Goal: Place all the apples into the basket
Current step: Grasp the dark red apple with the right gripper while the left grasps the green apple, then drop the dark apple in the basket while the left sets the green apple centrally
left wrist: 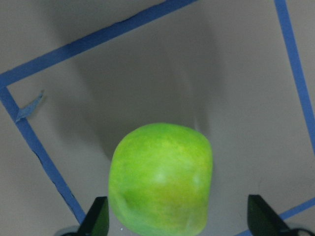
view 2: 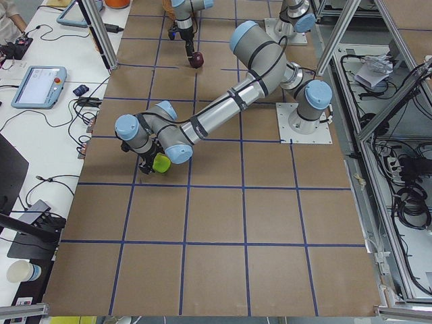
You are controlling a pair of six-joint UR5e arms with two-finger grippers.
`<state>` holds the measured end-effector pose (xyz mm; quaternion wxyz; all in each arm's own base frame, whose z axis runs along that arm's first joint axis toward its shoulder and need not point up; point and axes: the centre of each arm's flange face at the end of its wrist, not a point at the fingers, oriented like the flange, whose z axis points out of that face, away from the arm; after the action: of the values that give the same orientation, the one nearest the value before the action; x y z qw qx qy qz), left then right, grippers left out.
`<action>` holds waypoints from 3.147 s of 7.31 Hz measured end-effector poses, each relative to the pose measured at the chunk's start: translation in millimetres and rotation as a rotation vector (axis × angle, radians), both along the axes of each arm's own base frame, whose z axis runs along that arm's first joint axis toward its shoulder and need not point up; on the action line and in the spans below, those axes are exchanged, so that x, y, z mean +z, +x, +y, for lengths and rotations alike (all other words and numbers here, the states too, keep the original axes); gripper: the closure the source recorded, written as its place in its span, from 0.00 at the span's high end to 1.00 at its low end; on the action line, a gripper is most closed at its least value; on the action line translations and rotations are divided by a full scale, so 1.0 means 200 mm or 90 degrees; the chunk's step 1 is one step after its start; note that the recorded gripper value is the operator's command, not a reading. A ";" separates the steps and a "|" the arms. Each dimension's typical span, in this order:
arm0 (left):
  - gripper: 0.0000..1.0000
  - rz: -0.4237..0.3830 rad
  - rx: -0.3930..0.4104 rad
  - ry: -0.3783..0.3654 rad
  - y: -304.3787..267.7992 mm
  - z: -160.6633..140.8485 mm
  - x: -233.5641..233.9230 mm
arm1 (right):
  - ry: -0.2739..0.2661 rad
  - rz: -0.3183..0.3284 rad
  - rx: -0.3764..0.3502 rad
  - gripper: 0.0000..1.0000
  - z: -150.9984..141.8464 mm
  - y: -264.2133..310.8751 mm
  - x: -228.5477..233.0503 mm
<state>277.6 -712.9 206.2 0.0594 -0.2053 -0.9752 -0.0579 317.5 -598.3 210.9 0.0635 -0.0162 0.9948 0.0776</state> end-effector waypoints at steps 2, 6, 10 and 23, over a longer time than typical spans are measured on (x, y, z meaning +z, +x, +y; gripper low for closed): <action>0.27 0.018 0.004 0.002 -0.01 -0.01 -0.05 | 0.023 0.006 0.007 0.80 0.09 0.02 -0.09; 0.00 0.030 0.024 0.041 -0.27 0.01 0.28 | -0.004 0.035 0.007 0.00 0.12 0.00 0.02; 0.00 0.031 0.082 0.102 -1.06 0.16 0.52 | -0.060 0.067 -0.128 0.00 -0.10 -1.06 0.64; 1.00 -0.005 0.285 -0.028 -3.18 0.64 0.13 | -0.067 0.137 -0.226 1.00 -0.13 -2.97 0.19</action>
<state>-357.6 -585.8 232.4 0.0628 0.0155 -0.9976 -0.0228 -276.0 -623.4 249.0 -0.0314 0.1646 0.9858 0.0144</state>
